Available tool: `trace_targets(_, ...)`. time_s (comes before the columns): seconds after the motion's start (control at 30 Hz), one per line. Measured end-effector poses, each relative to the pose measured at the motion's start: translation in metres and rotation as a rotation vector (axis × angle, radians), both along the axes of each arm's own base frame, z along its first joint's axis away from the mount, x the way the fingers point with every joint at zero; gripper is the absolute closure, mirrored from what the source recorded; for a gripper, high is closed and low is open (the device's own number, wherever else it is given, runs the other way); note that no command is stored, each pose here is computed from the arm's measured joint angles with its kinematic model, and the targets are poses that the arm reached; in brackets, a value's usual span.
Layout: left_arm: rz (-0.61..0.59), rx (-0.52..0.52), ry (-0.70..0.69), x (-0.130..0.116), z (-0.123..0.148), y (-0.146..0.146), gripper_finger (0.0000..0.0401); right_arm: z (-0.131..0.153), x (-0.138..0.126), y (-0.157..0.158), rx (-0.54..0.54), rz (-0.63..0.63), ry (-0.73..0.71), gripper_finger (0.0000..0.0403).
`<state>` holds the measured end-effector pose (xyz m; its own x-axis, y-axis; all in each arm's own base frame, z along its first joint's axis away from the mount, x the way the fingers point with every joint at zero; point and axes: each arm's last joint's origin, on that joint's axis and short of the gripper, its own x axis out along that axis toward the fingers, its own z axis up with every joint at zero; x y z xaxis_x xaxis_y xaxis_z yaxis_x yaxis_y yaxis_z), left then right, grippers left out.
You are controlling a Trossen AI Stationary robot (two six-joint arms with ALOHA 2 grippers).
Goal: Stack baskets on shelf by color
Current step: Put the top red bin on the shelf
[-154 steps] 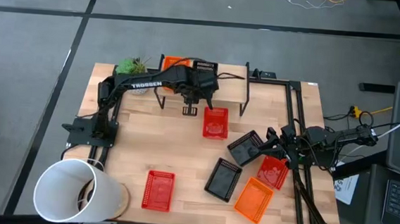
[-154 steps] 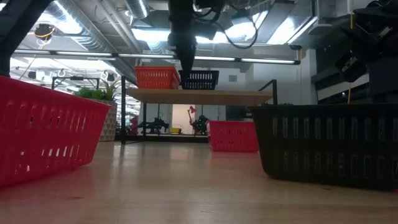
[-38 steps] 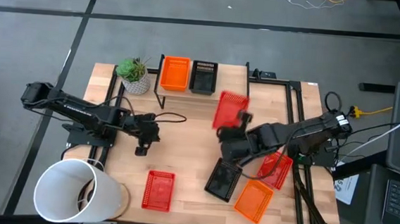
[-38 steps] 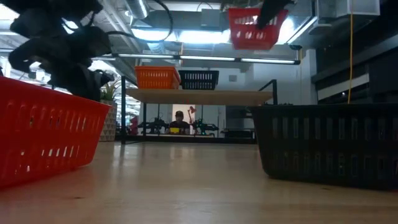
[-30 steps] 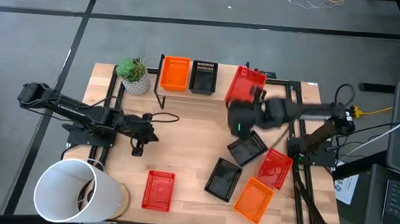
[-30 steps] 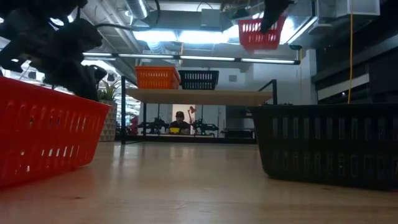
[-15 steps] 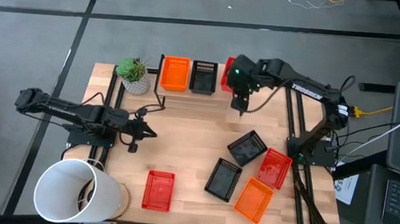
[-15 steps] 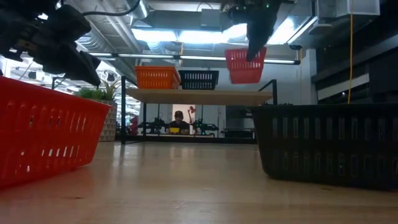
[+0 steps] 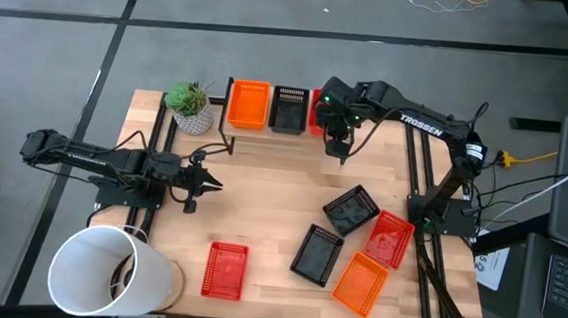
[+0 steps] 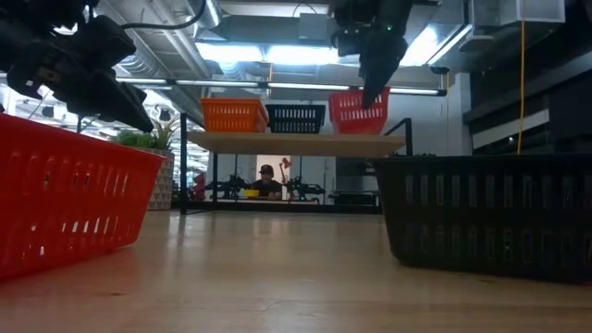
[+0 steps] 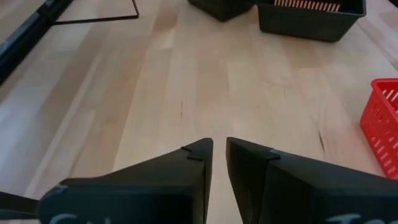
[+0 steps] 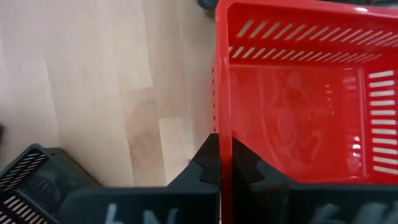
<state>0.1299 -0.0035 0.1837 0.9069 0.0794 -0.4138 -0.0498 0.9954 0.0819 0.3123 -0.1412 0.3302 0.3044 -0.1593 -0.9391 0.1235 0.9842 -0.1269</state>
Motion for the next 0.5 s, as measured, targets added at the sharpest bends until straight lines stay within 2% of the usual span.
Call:
trace_targets(0.37, 0.0, -0.001, 0.003, 0.0, 0.0, 0.0, 0.0363, -0.003, -0.003, -0.011, 0.038, -0.001, -0.008, 0.0403)
trace_targets(0.5, 0.0, -0.001, 0.013, -0.001, -0.001, 0.0, 0.0363, -0.015, -0.005, -0.011, 0.053, 0.0, 0.023, 0.0403)
